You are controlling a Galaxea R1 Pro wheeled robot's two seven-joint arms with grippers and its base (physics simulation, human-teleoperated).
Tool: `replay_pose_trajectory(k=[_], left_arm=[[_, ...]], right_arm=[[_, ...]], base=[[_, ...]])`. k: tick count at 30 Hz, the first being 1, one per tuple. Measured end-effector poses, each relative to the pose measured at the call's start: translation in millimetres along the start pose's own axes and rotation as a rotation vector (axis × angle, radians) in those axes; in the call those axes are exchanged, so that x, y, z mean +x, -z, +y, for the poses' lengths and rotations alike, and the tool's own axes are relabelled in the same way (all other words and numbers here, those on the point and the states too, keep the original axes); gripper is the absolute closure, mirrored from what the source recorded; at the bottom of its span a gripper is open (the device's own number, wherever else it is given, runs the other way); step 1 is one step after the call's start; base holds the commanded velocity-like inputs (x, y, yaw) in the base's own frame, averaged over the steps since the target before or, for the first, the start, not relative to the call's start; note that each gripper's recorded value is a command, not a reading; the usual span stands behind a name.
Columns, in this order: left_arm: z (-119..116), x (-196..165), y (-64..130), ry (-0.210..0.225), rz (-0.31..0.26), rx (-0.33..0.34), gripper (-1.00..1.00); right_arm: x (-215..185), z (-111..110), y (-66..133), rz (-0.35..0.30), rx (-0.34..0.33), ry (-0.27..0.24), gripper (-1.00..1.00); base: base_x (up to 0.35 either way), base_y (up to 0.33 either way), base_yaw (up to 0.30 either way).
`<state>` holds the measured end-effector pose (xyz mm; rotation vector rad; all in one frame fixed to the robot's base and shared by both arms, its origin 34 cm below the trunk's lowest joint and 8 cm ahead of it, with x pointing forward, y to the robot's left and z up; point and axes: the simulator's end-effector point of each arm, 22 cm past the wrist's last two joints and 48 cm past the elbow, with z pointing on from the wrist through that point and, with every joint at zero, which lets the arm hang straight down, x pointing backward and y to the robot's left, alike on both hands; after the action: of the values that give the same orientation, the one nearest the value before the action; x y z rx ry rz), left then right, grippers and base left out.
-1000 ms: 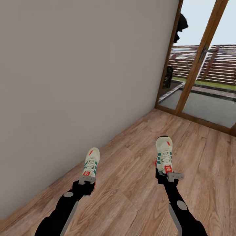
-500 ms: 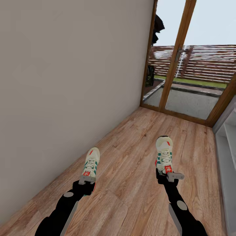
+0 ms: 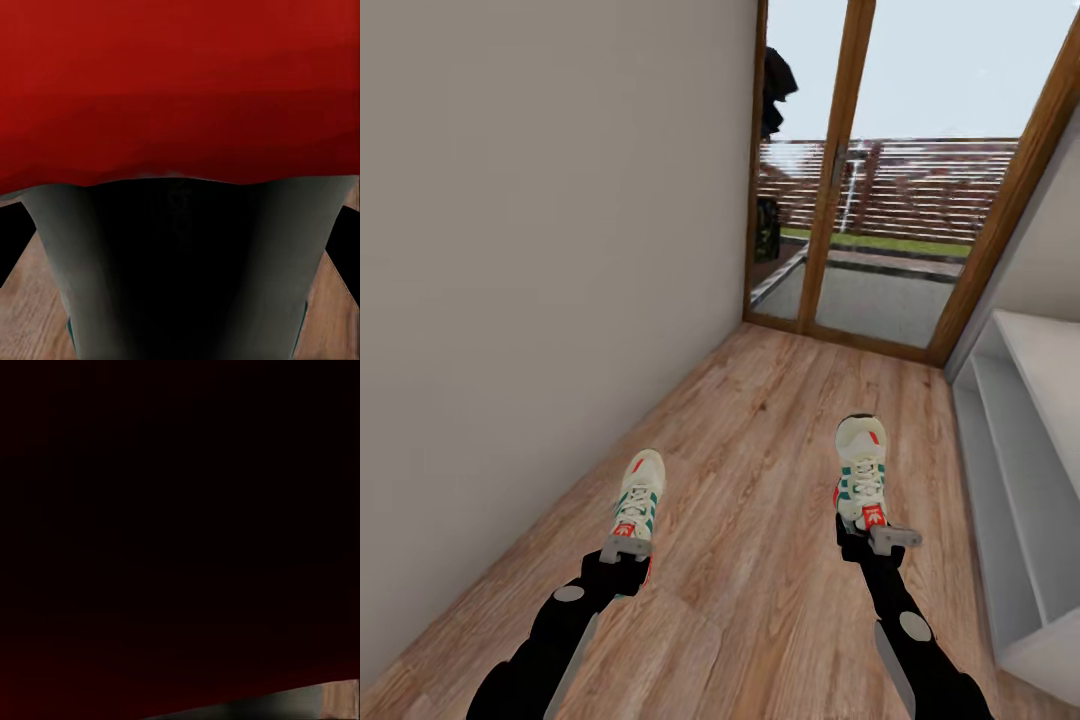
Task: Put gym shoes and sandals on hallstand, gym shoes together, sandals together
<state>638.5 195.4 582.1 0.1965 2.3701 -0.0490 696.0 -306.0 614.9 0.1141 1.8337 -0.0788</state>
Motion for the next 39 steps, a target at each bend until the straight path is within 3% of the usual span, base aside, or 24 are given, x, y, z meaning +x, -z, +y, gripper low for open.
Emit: replay_pose_trajectory(k=[18,33,39], left_arm=[[0.1,0.0,0.0,0.0,0.0,-0.001,1.0],[0.6,-0.1,0.0,0.001,0.0,-0.001,1.0],[-5.2,30.7,1.7,0.004,0.053,0.009,1.0]], right_arm=[[0.0,0.3,0.0,0.0,0.0,0.0,1.0],[-0.1,0.7,0.0,0.0,-0.001,0.001,1.0],[13.4,4.0,8.9,0.014,-0.005,-0.003,1.0]], base=[[0.0,0.0,-0.285],[0.01,0.016,-0.033],[0.0,0.0,0.0]])
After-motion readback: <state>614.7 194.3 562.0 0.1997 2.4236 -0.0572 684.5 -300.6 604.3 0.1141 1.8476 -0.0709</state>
